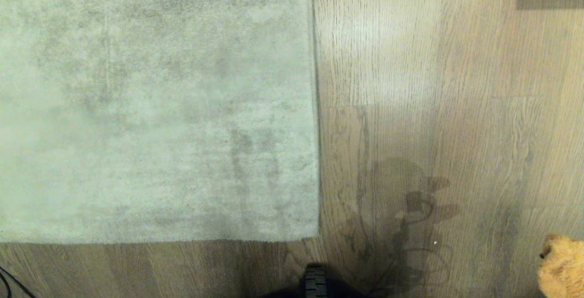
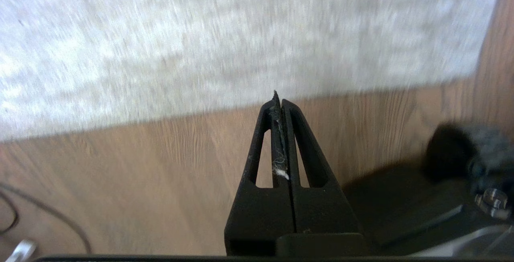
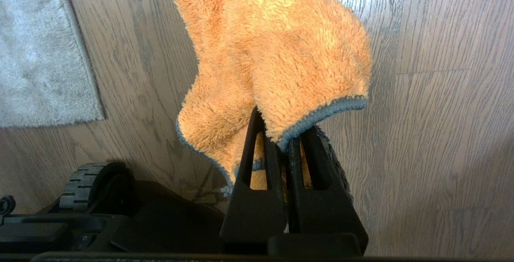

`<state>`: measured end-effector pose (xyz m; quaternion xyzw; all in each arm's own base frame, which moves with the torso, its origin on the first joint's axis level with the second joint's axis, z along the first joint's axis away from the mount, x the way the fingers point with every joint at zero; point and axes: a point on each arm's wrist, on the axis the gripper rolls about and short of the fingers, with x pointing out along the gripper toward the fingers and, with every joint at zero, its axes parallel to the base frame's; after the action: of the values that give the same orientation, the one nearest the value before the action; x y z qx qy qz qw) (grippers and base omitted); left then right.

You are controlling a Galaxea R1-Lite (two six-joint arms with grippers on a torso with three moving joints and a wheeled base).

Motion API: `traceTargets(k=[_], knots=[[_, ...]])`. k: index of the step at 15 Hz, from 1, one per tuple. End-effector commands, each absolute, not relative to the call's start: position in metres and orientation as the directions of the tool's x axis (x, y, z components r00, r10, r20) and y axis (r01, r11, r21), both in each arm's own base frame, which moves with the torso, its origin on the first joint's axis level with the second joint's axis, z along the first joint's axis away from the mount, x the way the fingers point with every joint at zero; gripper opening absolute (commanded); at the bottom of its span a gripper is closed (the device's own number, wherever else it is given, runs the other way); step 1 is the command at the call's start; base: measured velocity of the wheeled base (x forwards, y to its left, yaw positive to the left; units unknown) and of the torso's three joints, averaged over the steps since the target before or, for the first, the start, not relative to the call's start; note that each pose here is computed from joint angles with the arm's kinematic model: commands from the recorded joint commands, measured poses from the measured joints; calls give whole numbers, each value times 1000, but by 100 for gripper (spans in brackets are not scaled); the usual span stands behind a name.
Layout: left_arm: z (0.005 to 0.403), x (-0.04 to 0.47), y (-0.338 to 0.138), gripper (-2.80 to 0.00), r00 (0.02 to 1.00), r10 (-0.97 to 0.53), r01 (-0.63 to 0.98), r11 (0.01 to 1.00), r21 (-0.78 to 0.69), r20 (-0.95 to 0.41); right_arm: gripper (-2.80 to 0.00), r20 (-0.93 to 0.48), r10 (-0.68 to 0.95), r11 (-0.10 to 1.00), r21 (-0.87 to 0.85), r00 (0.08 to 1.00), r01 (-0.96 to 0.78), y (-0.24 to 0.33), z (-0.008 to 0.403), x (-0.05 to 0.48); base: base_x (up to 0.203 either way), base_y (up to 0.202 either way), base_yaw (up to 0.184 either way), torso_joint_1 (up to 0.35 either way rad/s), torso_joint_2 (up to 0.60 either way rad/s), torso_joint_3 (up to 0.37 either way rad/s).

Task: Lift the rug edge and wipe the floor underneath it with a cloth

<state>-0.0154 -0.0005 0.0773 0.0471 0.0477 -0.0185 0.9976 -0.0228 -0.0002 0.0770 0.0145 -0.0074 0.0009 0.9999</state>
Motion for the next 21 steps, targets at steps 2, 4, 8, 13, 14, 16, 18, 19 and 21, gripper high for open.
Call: traceTargets(k=[2,4,8,13,14,16,18,19,21], knots=[[75,-23,0,-280,1000,-31,31,995,94,-1,-280,14,2,1000,29,1000,-2,0,77,-23,0,0,0,0,0,0],[78,-23,-1,-280,999,-32,30,996,82,27,-280,14,2,1000,29,1000,-2,0,77,-23,0,0,0,0,0,0],[75,-23,0,-280,1000,-28,28,998,58,-8,-280,14,2,1000,29,1000,-2,0,77,-23,0,0,0,0,0,0],[75,-23,0,-280,999,-27,29,999,44,-33,-280,14,2,1000,29,1000,-2,0,77,-23,0,0,0,0,0,0],[75,-23,0,-280,999,-25,26,999,43,-22,-280,14,2,1000,29,1000,-2,0,77,-23,0,0,0,0,0,0],[75,-23,0,-280,1000,-23,23,999,39,-3,-280,14,2,1000,29,1000,-2,0,77,-23,0,0,0,0,0,0],[75,-23,0,-280,1000,-21,21,1000,4,-7,-280,14,2,1000,29,1000,-2,0,77,-23,0,0,0,0,0,0],[76,-22,0,-280,1000,-19,19,1000,1,-12,-280,14,2,1000,29,1000,-2,0,77,-23,0,0,0,0,0,0],[76,-23,0,-280,1000,-17,17,1000,5,3,-280,14,2,1000,29,1000,-2,0,77,-23,0,0,0,0,0,0]])
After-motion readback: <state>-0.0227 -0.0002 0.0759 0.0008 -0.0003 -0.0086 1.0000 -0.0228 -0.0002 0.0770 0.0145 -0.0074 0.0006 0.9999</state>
